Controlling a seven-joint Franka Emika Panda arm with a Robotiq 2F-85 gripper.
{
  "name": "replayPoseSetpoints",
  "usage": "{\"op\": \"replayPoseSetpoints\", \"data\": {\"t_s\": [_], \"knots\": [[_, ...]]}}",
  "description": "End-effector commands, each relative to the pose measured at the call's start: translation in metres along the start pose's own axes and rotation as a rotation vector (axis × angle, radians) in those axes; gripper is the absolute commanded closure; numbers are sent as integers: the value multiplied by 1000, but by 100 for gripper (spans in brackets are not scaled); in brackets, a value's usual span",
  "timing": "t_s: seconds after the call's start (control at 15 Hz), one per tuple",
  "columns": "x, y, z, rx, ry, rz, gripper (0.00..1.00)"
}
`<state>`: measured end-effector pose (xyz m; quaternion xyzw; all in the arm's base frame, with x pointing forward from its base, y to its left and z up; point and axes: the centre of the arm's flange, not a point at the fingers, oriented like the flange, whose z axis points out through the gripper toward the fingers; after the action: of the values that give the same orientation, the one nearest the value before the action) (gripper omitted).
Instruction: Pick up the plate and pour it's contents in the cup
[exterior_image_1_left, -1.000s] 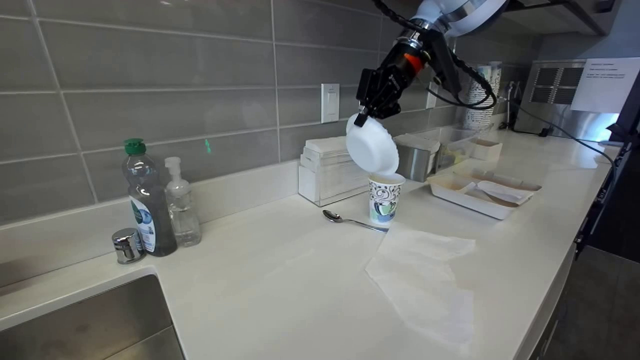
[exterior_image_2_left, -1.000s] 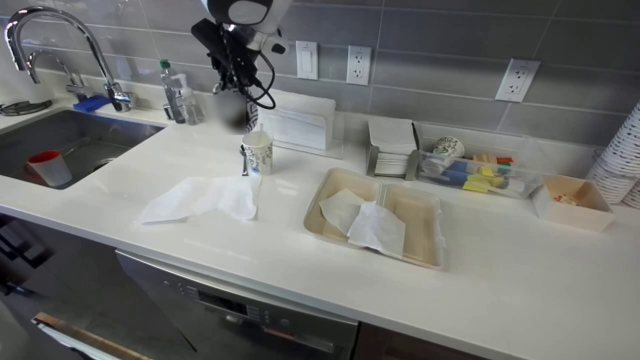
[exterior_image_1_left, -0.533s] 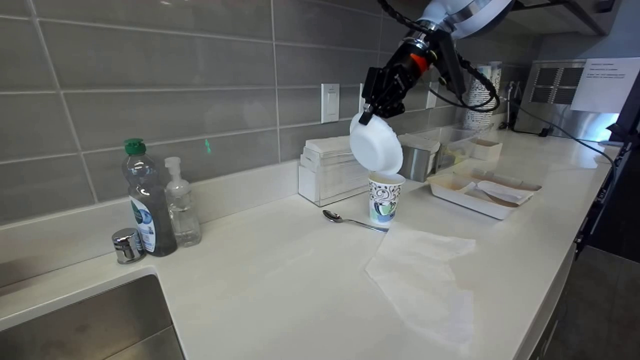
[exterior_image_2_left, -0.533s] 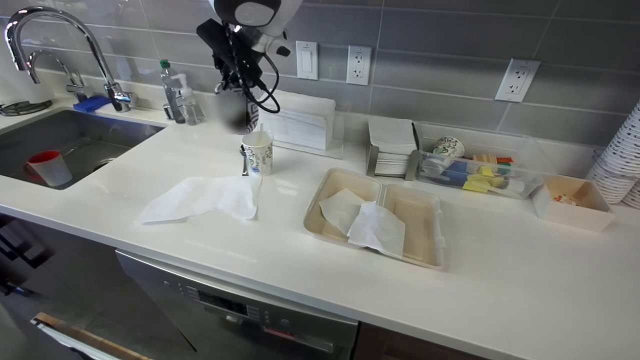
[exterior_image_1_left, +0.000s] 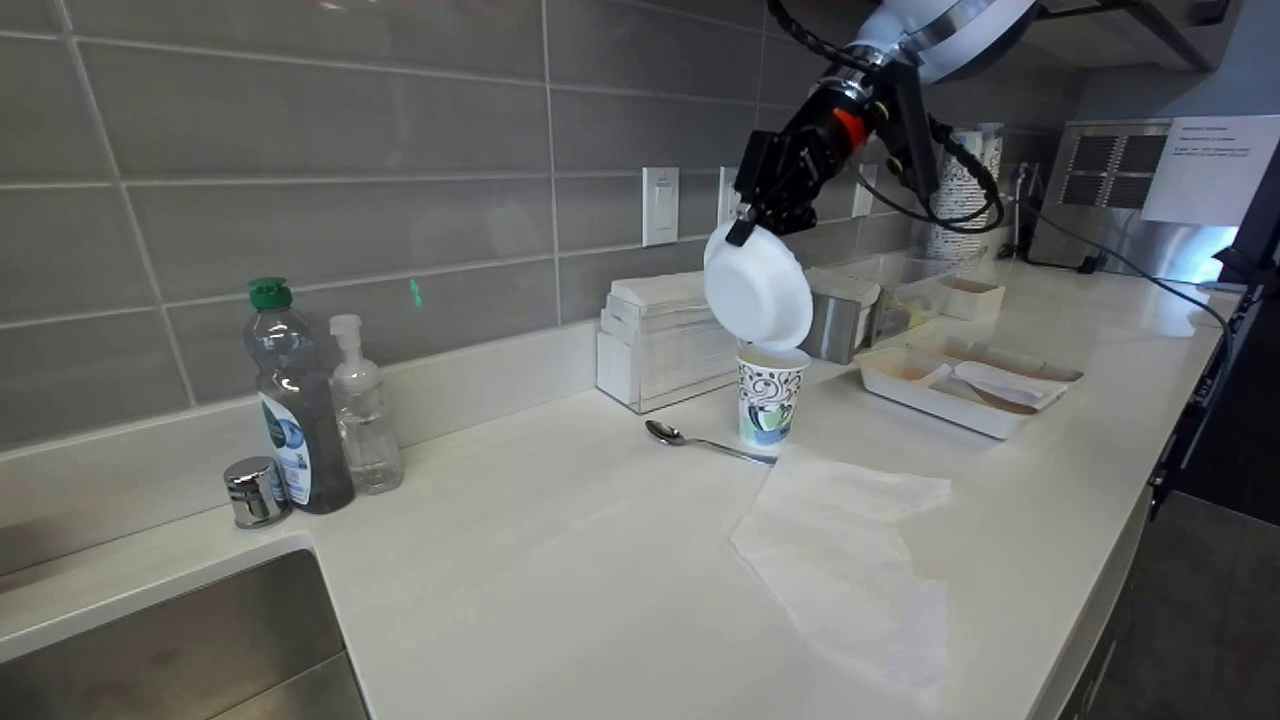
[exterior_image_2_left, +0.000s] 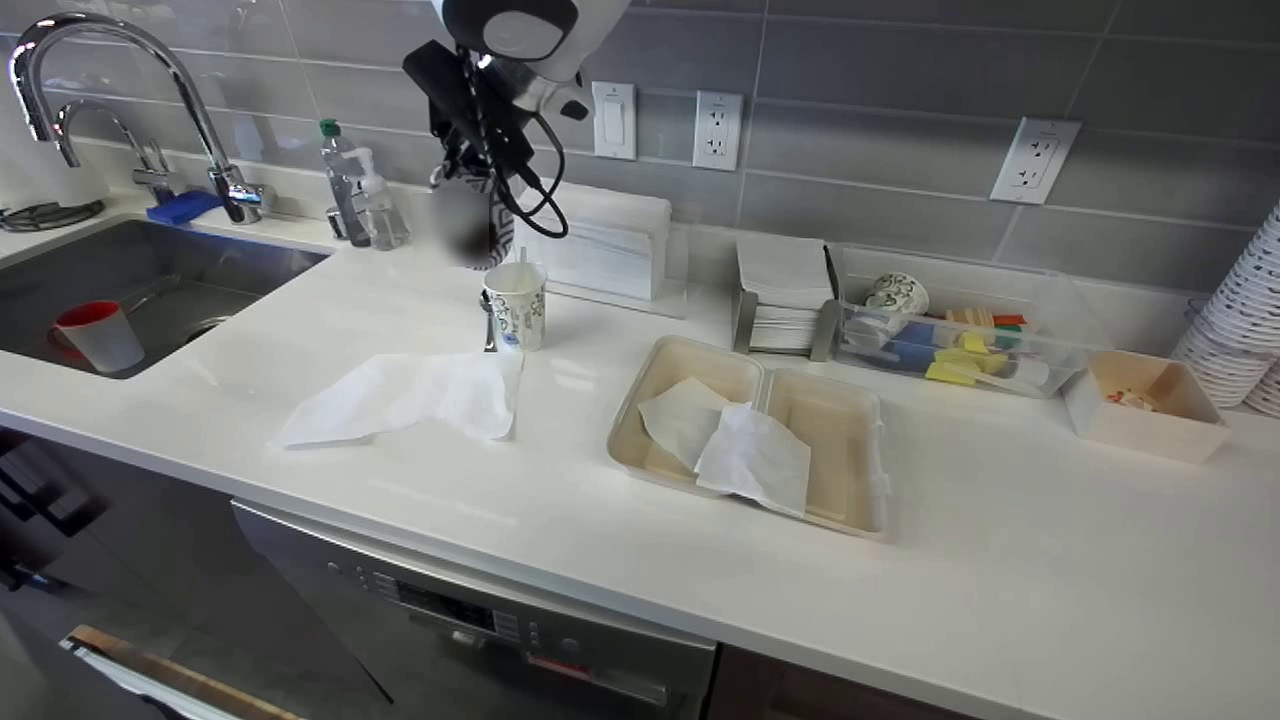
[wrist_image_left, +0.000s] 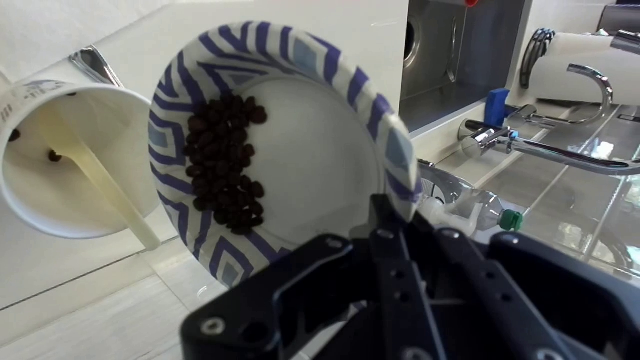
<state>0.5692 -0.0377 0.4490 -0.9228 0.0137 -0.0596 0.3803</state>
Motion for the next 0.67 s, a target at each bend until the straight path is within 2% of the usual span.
{"op": "replayPoseSetpoints", "data": {"t_s": [0.0,0.6], "knots": [[-5,8,-1,56,-10,-10,99],[-2,22,-5,105,10,-17,99]]}}
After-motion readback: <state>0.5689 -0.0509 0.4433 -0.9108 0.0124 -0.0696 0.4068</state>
